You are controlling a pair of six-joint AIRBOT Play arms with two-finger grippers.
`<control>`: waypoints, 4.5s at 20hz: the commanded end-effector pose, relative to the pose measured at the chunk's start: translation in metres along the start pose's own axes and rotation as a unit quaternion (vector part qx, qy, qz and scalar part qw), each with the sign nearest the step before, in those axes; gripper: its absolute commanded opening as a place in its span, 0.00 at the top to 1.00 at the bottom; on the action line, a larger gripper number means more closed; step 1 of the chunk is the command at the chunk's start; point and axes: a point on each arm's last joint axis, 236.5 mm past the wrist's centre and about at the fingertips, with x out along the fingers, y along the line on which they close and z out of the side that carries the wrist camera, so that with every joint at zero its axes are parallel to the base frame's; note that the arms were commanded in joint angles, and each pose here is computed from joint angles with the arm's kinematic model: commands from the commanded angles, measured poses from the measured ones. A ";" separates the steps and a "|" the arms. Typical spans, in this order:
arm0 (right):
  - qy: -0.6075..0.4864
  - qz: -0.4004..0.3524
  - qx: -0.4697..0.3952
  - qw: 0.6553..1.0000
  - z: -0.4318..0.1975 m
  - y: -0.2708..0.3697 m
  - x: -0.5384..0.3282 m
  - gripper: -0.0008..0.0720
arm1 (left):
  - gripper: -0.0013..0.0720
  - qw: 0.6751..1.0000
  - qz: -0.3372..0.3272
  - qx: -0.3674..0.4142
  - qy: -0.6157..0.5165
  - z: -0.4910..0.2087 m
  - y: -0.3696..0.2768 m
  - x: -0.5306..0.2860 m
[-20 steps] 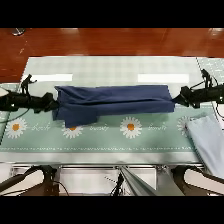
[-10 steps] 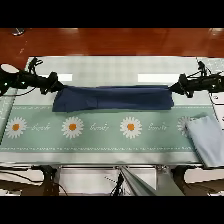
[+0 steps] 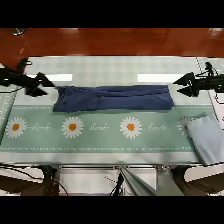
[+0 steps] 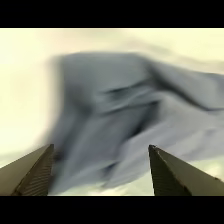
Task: Fold the shirts.
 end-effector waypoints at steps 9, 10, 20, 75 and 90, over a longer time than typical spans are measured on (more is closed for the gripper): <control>0.109 -0.005 -0.017 0.994 -0.048 -0.005 0.068 0.13 | 0.02 0.987 -0.048 0.029 -0.149 -0.071 -0.035 -0.036; 0.120 -0.001 -0.020 0.993 -0.055 0.005 0.078 0.14 | 0.02 0.989 -0.053 0.042 -0.133 -0.079 -0.045 -0.025; 0.109 -0.067 -0.147 0.981 -0.070 0.055 -0.006 0.95 | 0.96 0.976 -0.107 0.164 -0.098 -0.112 -0.144 0.018; 0.219 0.116 -0.278 0.928 -0.283 0.315 0.213 0.12 | 0.95 0.929 -0.062 0.152 -0.331 -0.167 -0.120 -0.143; -0.082 -0.120 -0.041 0.988 -0.177 0.053 0.007 0.12 | 0.96 0.940 -0.066 0.134 -0.307 -0.155 -0.114 -0.127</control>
